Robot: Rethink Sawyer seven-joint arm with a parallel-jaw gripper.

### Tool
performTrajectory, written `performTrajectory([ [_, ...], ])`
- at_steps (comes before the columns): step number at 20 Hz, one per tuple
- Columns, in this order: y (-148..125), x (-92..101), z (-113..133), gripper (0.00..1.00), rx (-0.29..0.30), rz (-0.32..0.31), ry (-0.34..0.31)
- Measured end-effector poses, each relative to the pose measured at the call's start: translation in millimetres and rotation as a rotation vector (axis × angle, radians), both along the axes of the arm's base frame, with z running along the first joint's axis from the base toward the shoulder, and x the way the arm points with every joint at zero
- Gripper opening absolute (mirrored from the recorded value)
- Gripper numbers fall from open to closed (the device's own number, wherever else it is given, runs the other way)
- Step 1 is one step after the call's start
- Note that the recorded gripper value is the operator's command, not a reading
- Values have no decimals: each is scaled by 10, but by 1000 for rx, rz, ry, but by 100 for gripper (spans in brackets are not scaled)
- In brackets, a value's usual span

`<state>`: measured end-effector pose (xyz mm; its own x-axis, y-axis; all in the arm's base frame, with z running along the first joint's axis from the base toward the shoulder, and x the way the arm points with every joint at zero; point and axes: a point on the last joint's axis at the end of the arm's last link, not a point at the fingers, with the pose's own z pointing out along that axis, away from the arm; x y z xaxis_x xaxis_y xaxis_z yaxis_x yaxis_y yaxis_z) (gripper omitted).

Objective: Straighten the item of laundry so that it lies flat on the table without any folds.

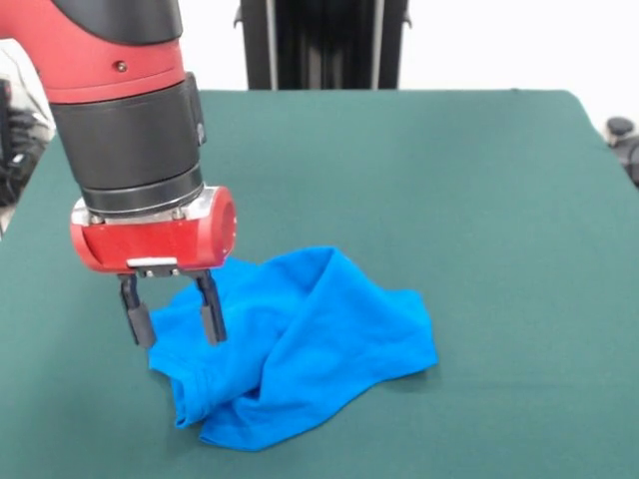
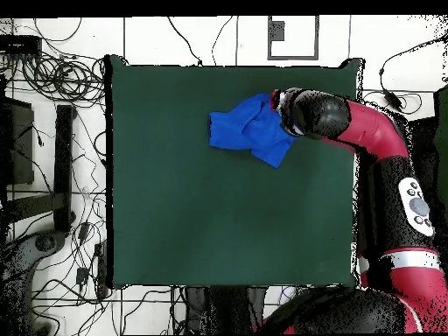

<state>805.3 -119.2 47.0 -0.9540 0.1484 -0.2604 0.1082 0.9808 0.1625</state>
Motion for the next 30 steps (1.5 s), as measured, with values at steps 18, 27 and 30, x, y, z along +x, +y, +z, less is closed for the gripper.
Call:
performTrajectory([
  [18, 35, -93, -389, 100, 20, -3, 37],
  [27, 102, -155, -557, 100, 37, 1, 56],
  [30, 134, -142, -553, 100, 42, 4, 53],
])
